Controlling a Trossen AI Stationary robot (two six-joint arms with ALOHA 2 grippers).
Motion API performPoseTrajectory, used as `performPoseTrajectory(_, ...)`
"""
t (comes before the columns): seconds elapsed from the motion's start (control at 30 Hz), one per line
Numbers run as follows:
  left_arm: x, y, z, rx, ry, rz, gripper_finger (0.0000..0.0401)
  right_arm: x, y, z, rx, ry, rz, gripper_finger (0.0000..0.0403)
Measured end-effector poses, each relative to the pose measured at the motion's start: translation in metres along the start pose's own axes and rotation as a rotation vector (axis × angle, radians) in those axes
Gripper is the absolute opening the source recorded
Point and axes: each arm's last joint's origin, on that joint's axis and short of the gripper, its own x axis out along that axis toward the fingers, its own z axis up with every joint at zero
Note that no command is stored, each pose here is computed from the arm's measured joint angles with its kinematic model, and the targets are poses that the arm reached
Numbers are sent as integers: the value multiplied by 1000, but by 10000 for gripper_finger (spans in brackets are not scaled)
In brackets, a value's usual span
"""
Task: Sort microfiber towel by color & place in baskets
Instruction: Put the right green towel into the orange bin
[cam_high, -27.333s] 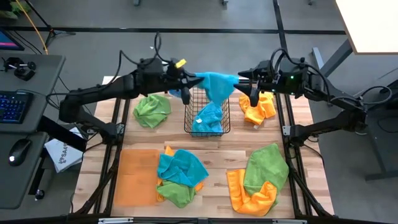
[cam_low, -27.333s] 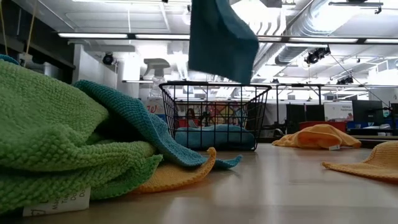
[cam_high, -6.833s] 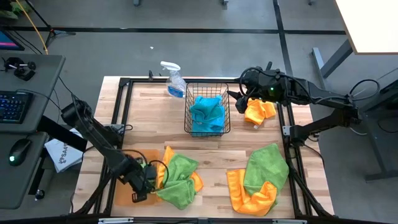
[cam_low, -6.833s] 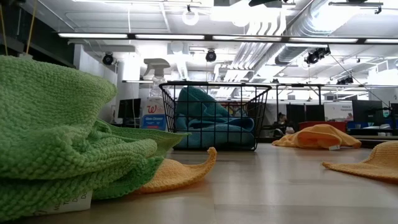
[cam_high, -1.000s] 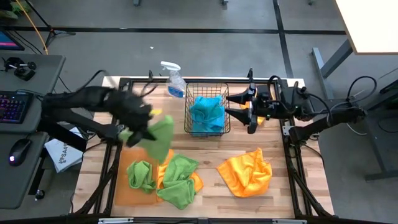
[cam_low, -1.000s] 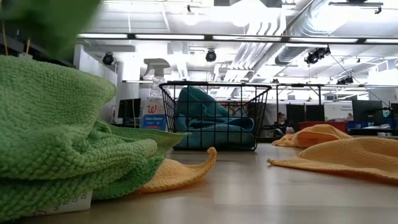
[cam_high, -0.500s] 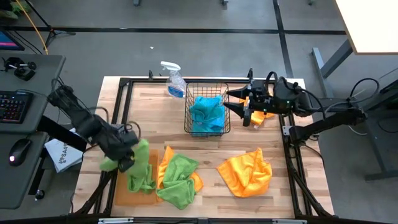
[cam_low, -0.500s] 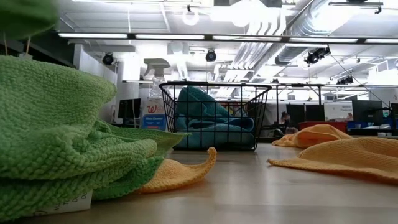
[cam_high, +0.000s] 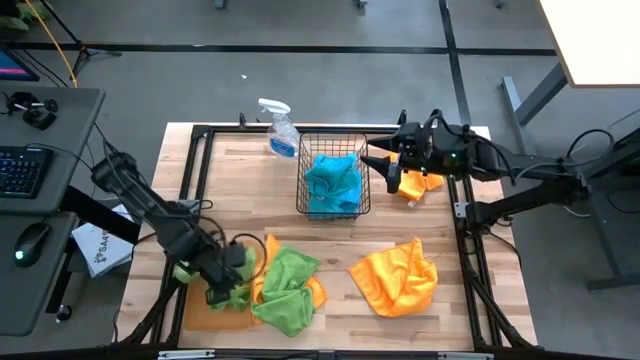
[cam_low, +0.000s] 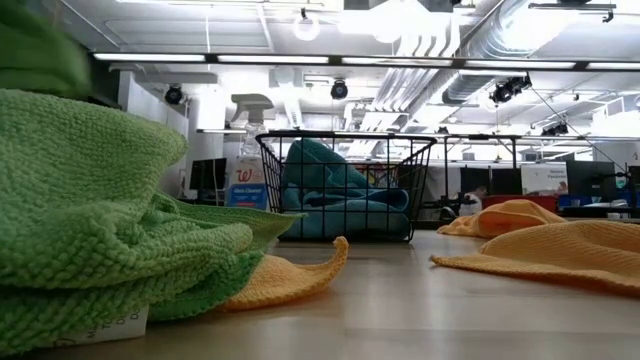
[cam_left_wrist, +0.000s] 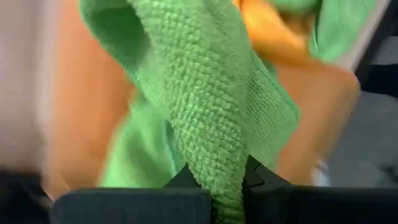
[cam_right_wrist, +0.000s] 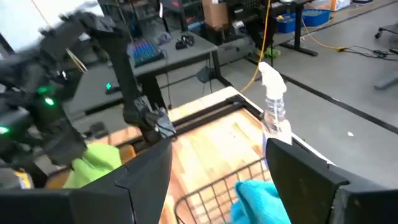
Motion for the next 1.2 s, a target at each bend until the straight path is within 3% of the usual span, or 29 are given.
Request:
performPoseTrajectory(0.17,6,-13,17,181,-122,123,0,1,-6,-3,-69,58,25,256)
performPoseTrajectory(0.33,10,-25,19,326,-135,110,0,2,-11,-7,-78,109,37,256)
performPoseTrajectory(0.47,2,-30,43,471,-390,130,0,2,-12,-7,-53,115,38,256)
performPoseTrajectory(0.57,-5,-21,55,432,-437,186,0,2,-11,-7,-13,116,37,256)
performPoseTrajectory(0.7,-12,-16,42,331,-439,169,0,2,-11,-6,45,109,34,256)
performPoseTrajectory(1.0,-6,-8,-47,143,-460,94,0,2,-12,-5,144,88,8,256)
performPoseTrajectory(1.2,28,-7,-83,38,-216,21,0,2,-13,-5,170,70,-44,256)
